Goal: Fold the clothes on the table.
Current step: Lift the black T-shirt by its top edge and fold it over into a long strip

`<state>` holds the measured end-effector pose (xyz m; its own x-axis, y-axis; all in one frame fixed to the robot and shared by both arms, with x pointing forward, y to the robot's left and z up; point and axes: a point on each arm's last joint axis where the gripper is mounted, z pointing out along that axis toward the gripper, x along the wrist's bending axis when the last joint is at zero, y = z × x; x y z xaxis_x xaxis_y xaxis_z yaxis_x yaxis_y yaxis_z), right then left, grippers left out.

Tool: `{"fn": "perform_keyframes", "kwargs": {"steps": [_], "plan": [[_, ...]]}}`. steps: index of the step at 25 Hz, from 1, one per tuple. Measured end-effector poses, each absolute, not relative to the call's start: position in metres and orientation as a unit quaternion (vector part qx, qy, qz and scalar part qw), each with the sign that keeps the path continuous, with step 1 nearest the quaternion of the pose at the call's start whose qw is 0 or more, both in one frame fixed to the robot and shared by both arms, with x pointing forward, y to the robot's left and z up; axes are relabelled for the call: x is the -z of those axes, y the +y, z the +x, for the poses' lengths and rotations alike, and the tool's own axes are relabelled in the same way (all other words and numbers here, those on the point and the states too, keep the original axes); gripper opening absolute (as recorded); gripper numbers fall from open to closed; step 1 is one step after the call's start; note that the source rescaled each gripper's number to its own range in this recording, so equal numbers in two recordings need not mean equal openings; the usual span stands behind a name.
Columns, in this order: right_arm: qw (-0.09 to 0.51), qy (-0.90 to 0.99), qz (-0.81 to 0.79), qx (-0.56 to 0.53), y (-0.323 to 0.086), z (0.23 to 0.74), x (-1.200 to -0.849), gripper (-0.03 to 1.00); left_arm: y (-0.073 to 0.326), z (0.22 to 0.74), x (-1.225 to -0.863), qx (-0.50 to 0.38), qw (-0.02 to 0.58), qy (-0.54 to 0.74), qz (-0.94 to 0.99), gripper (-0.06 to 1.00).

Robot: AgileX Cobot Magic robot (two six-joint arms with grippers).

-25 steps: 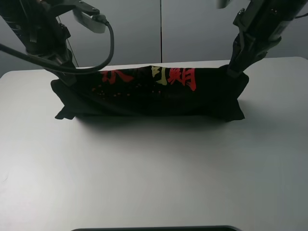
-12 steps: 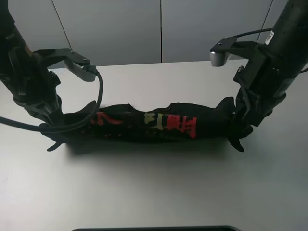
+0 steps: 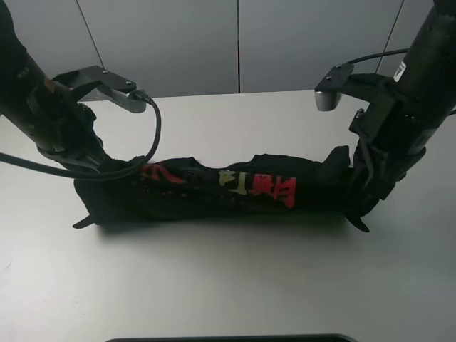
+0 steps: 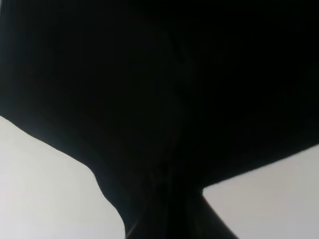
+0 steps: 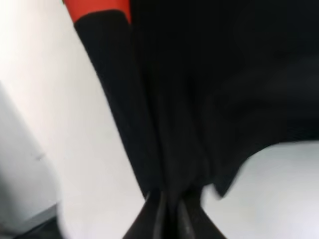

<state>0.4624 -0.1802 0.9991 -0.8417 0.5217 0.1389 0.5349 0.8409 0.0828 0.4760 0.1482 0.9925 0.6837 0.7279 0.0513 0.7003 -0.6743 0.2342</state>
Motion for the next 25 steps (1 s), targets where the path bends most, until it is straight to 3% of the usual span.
{"fn": "perform_keyframes", "kwargs": {"steps": [11,25], "plan": [[-0.085,-0.946,-0.304,0.078,-0.173,0.512,-0.958,0.0,0.155,0.488,-0.976,-0.181,0.152,0.432,0.87,0.0],[-0.161,-0.926,-0.326,0.1,-0.166,0.545,-0.914,0.0,0.146,0.515,-0.925,-0.231,0.16,0.44,0.853,0.01]]}}
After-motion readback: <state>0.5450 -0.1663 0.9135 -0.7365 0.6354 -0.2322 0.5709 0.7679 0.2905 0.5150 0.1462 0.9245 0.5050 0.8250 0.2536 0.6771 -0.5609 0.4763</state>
